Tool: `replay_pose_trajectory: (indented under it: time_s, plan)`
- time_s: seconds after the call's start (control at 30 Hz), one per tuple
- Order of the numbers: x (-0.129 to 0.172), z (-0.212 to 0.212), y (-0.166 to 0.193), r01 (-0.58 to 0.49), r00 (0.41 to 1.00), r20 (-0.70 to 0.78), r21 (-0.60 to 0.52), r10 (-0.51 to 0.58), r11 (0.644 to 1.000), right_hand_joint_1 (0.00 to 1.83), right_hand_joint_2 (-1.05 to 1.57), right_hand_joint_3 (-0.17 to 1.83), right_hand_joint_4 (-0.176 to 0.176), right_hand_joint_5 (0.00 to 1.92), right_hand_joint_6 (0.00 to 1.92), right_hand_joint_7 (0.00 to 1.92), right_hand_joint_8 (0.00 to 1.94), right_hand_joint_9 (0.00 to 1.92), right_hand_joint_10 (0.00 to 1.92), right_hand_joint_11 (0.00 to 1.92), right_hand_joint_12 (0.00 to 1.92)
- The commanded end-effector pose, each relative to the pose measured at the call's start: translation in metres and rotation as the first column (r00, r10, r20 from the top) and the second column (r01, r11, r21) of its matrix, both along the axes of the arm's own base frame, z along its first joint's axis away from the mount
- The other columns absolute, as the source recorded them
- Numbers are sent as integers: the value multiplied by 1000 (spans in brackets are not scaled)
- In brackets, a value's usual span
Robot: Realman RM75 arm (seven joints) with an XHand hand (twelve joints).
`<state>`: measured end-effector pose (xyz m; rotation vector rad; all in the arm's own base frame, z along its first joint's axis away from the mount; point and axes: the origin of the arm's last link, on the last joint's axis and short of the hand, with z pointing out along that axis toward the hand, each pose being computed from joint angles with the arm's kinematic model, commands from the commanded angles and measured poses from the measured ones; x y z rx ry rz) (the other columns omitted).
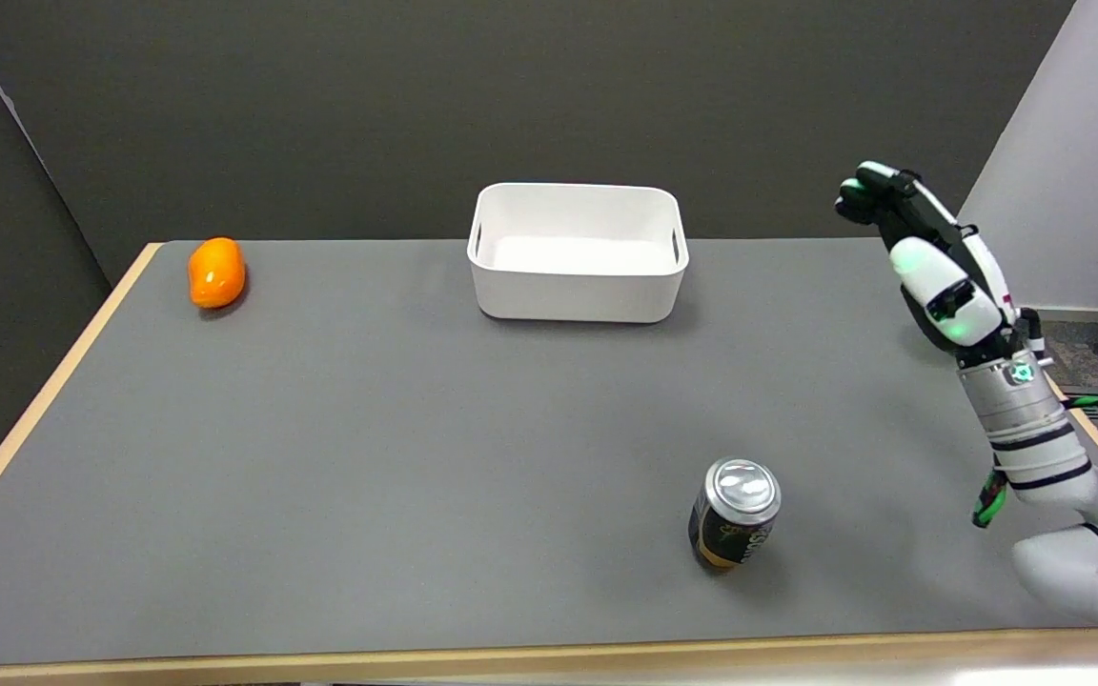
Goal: Pick up the black can.
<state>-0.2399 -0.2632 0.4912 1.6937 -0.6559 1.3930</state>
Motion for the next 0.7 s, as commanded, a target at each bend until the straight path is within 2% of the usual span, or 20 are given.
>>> replay_pose_trajectory:
  time_s: [0.03, 0.2, 0.3, 0.5, 0.7]
  plan:
    - [-25, 19, 65, 164, 965, -214, 40, -152, 986, 474, 638, 949, -55, 227, 489, 335, 501, 232, 817, -1, 1066]
    - [-36, 26, 100, 171, 967, -193, 7, -166, 985, 444, 613, 945, -55, 213, 483, 301, 481, 194, 788, -1, 1038]
    - [-41, 17, 111, 180, 966, -195, 45, -168, 983, 435, 610, 943, -55, 210, 481, 298, 478, 191, 786, -1, 1036]
    - [-48, -20, 111, 167, 968, -218, 200, -123, 965, 398, 600, 938, -65, 198, 472, 280, 465, 178, 779, -1, 1040]
    - [-66, -52, 90, 235, 934, -320, 225, -156, 945, 397, 588, 935, -69, 169, 454, 224, 433, 120, 745, -1, 1013]
